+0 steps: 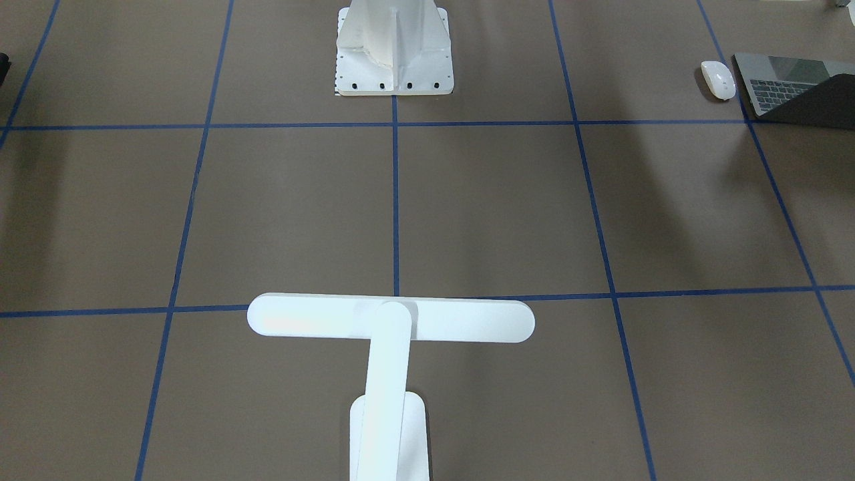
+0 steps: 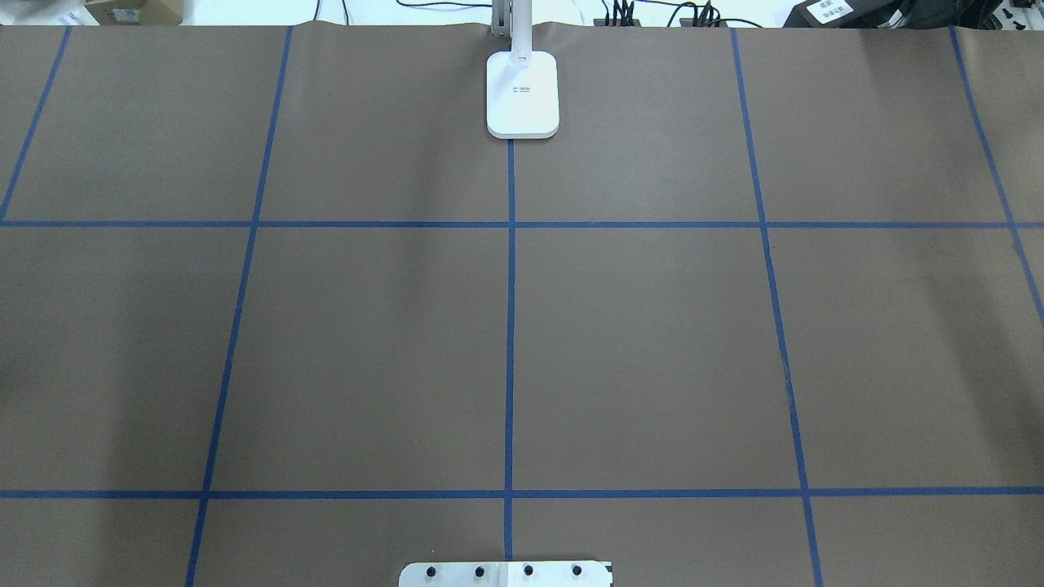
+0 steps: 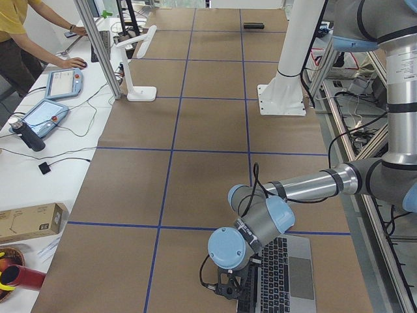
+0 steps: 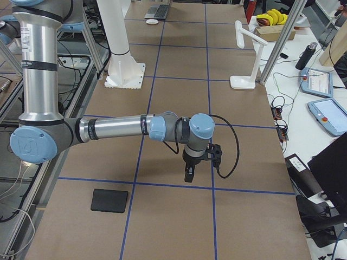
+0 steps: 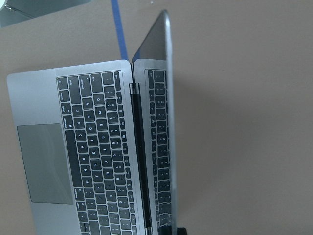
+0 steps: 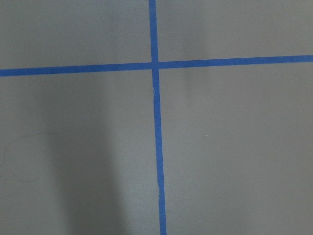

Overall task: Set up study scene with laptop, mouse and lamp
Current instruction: 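Carry the open silver laptop in the left gripper onto the table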

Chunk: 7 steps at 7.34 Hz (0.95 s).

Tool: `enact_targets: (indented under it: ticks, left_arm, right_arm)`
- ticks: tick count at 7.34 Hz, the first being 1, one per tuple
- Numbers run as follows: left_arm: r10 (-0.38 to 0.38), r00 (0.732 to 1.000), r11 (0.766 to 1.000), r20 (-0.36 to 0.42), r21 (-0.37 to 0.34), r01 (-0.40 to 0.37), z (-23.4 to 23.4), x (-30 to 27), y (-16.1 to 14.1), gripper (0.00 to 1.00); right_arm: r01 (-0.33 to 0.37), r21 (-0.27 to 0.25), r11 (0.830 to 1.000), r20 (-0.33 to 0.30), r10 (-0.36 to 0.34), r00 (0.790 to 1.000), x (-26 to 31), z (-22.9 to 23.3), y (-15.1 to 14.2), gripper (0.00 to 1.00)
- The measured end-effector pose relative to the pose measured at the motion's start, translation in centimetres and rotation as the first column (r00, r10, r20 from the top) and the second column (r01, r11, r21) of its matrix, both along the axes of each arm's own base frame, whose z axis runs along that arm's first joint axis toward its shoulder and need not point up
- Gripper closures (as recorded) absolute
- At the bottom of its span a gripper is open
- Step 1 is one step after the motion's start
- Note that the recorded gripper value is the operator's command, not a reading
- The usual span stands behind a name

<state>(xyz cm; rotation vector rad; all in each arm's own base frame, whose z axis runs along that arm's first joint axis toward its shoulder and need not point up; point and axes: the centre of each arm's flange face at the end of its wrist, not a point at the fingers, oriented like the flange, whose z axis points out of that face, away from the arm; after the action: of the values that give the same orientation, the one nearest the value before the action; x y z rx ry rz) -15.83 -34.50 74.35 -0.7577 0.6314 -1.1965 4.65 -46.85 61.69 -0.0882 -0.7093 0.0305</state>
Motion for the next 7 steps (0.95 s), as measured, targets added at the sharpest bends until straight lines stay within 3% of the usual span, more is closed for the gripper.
enact_targets:
  ticks: [4,7]
  left_arm:
    - [-0.047,0.999,0.999,0.021,0.023,0.046,-6.3,-1.2,-7.8,1.0]
    - [-0.085,0.996,0.996,-0.006,0.024,0.085,-11.8,2.1,-13.8,1.0]
  right_arm:
    - [0.0,-0.001,1.0,0.0,0.0,1.0,0.0,0.0,0.0,0.0]
    - [0.0,-0.001,1.0,0.0,0.0,1.0,0.0,0.0,0.0,0.0]
